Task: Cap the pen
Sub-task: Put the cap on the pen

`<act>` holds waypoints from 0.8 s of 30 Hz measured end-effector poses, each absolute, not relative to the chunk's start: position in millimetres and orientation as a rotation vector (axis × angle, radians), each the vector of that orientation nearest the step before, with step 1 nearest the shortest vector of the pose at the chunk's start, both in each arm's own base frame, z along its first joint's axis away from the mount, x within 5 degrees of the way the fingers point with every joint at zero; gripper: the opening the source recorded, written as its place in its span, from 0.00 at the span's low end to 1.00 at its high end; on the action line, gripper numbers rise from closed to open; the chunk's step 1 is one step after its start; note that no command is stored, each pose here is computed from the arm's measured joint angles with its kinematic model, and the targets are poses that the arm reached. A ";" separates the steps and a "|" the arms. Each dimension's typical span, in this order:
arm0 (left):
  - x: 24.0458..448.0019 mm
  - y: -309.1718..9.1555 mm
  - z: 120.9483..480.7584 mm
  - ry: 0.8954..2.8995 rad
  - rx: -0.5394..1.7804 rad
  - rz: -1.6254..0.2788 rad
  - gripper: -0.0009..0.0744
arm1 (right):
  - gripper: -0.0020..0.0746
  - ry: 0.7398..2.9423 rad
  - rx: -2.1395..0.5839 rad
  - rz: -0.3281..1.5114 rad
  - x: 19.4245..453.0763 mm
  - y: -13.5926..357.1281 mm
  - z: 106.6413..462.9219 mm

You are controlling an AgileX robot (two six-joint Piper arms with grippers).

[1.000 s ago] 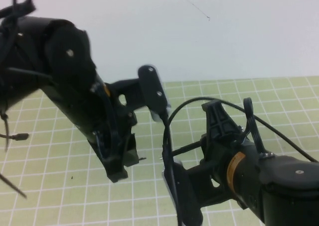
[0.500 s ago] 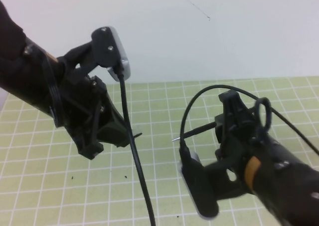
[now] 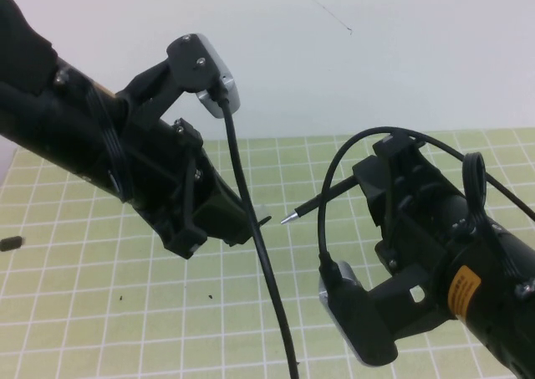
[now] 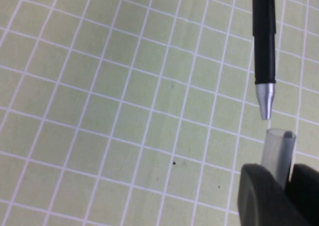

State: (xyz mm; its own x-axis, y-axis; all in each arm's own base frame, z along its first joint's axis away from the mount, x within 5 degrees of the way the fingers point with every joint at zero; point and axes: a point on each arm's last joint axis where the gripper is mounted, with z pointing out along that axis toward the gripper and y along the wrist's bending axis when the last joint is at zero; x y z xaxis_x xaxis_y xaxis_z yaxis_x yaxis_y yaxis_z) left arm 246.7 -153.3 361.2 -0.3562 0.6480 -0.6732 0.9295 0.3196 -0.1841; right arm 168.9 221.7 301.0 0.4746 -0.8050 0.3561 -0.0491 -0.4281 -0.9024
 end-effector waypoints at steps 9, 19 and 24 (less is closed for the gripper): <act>244.0 -155.0 355.6 2.166 1.406 -0.852 0.01 | 0.10 0.751 -1.791 -1.017 168.8 221.8 301.1; 252.8 -156.7 353.6 2.152 1.357 -0.813 0.10 | 0.10 0.820 -1.745 -0.948 168.4 222.5 300.8; 252.7 -157.0 353.8 2.150 1.355 -0.818 0.10 | 0.10 0.817 -1.747 -0.944 168.2 222.8 300.7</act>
State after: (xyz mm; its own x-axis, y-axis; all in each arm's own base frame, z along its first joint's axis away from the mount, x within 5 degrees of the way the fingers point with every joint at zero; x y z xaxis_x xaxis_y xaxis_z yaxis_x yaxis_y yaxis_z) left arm 252.7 -157.0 353.8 -0.4041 0.6336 -0.6598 0.9119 0.3356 -0.2363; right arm 168.2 222.8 300.7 0.4777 -0.8469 0.2335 -0.1098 -0.3213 -0.9406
